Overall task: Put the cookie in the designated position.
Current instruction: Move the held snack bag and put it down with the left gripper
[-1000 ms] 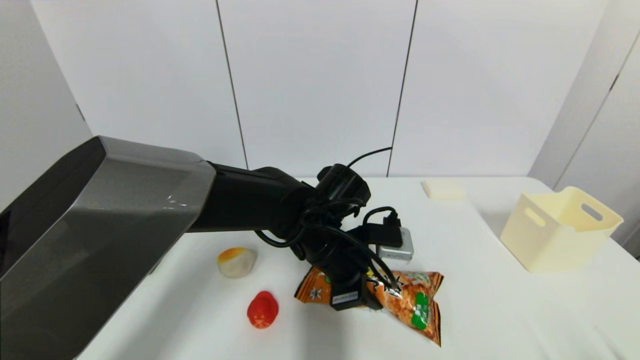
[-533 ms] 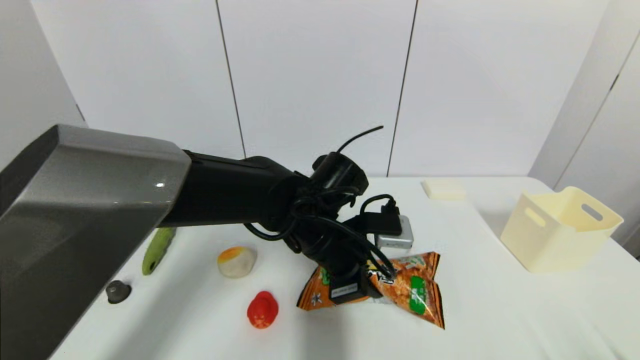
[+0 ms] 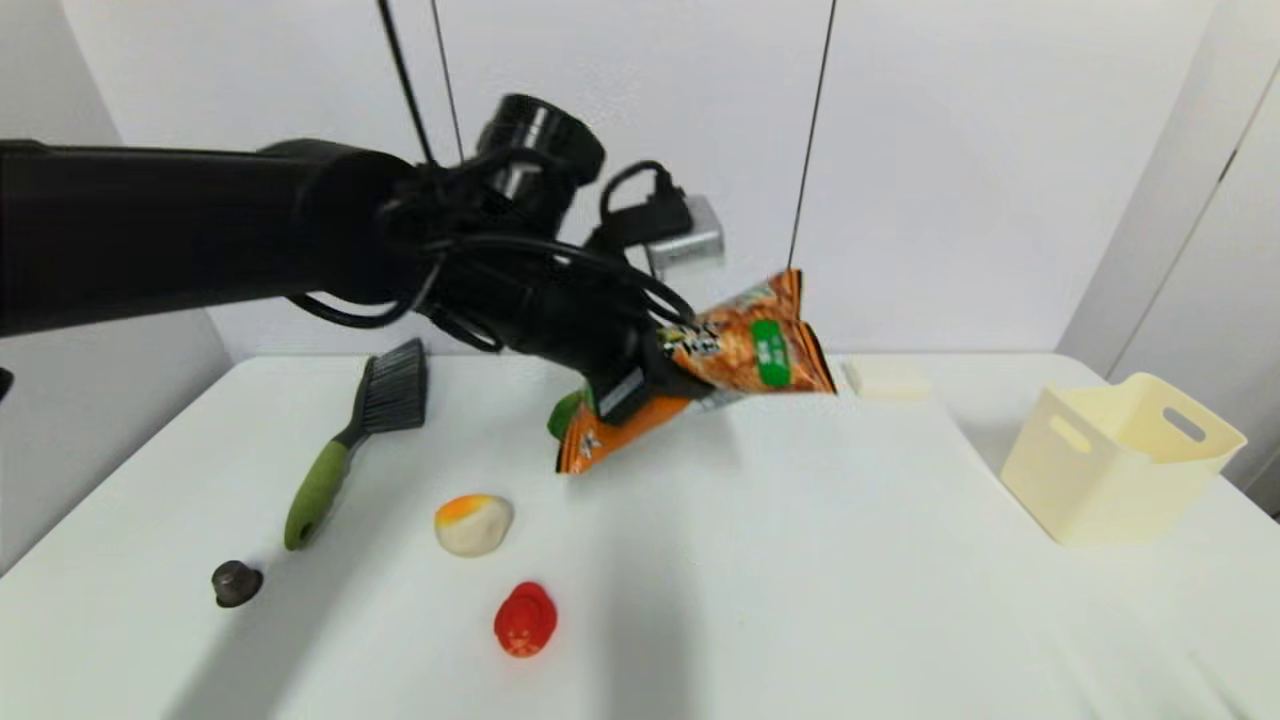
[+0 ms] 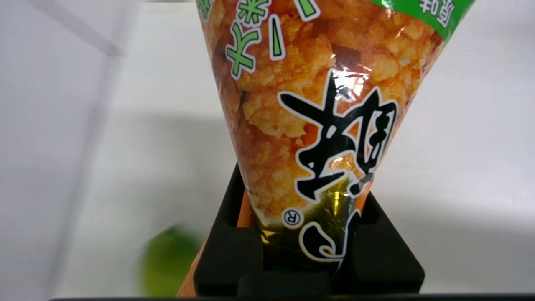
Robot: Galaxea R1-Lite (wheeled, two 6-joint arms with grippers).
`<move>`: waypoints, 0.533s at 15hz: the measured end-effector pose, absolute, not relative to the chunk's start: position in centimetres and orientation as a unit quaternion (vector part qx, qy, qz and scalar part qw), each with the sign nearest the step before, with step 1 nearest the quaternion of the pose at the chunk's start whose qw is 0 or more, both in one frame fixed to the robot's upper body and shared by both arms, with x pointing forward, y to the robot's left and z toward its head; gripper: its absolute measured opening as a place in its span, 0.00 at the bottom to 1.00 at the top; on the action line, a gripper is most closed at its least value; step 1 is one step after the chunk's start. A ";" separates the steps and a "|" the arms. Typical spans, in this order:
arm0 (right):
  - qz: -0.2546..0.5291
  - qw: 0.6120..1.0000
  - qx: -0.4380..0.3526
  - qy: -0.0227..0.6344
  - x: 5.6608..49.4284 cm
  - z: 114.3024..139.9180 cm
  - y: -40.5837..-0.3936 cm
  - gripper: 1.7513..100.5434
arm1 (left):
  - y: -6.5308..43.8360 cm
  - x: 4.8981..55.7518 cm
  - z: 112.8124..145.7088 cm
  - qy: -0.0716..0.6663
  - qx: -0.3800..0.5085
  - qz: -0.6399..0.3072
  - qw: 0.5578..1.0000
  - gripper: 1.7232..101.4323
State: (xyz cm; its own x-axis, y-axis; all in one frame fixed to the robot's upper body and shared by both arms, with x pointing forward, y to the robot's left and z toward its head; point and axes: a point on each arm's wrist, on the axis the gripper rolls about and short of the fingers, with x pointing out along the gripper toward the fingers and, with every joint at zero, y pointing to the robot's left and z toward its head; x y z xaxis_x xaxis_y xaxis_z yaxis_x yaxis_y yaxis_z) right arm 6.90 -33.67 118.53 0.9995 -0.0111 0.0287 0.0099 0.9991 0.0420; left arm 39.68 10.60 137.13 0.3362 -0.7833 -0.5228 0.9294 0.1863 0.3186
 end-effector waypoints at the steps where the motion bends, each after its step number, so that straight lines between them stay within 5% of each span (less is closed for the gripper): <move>1: -0.005 1.000 0.021 -0.014 6.9 118.5 -33.7 0.97 | 12.9 40.8 138.3 0.107 0.297 -0.533 0.785 0.23; 8: -0.005 1.000 0.021 -0.014 6.9 118.5 -33.7 0.97 | 31.1 44.8 142.6 0.088 0.261 -0.284 0.918 0.23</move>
